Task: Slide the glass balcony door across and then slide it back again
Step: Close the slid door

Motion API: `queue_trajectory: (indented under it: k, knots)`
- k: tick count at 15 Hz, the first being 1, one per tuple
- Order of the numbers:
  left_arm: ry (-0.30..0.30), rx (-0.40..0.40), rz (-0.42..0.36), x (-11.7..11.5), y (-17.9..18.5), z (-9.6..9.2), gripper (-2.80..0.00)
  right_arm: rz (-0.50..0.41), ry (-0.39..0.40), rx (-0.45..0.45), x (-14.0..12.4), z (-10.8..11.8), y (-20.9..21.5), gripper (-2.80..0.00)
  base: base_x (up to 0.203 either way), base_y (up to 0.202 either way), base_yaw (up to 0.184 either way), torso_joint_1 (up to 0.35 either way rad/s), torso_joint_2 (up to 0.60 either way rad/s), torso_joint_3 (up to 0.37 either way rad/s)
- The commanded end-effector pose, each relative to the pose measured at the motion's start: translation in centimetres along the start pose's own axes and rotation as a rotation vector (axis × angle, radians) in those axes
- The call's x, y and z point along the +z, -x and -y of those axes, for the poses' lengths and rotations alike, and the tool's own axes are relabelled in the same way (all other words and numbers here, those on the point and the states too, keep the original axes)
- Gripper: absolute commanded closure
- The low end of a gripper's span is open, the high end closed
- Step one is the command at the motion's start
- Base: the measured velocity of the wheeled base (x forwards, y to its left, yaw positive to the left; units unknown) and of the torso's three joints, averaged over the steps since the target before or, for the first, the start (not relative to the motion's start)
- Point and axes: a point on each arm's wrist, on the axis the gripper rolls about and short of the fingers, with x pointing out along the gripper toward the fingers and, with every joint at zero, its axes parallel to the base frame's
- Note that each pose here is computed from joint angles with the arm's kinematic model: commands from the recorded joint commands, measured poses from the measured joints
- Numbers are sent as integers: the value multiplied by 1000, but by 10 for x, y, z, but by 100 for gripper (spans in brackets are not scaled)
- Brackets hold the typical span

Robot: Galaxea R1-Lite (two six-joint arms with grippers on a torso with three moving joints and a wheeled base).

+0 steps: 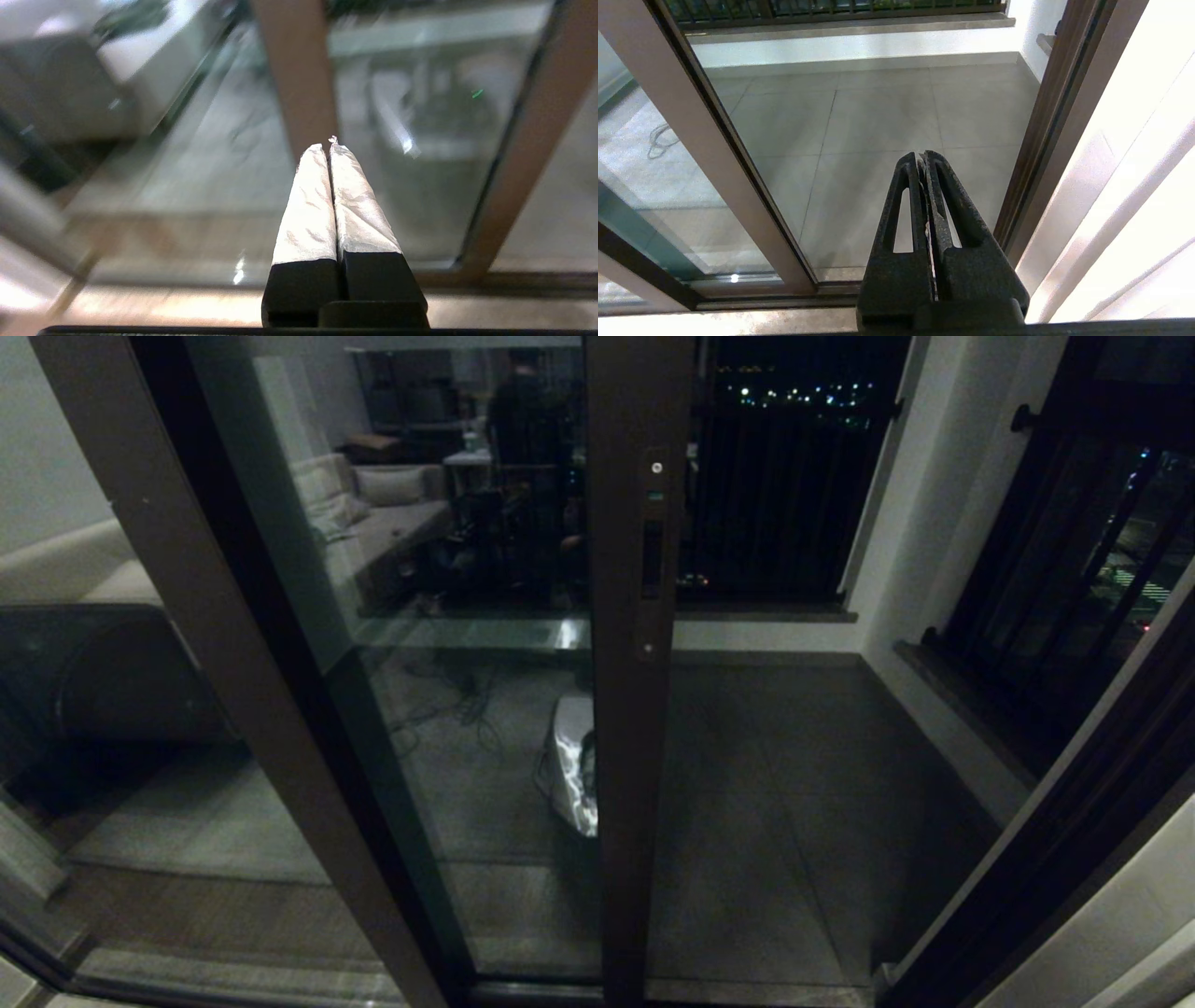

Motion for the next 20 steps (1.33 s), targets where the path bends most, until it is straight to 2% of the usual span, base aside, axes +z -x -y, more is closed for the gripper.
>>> queue_trajectory:
  k: [1,3,8,12,14,20]
  knots:
    - [0,-19,6,-7,-2,2,0,0,0,0,0,0,0,0,0,0,0,0,0,0]
    - [-29,-86,-49,-14,-2,4,0,0,0,0,0,0,0,0,0,0,0,0,0,0]
    - [-10,-83,-34,-13,-2,4,0,0,0,0,0,0,0,0,0,0,0,0,0,0]
    - [107,-39,-44,-13,-2,3,0,0,1,0,0,0,0,0,0,0,0,0,0,0]
    - [146,-21,-45,-13,-2,2,0,0,0,0,0,0,0,0,0,0,0,0,0,0]
    - [148,-20,-45,-13,-2,2,0,3,16,3,1,0,0,0,0,0,0,0,0,0]
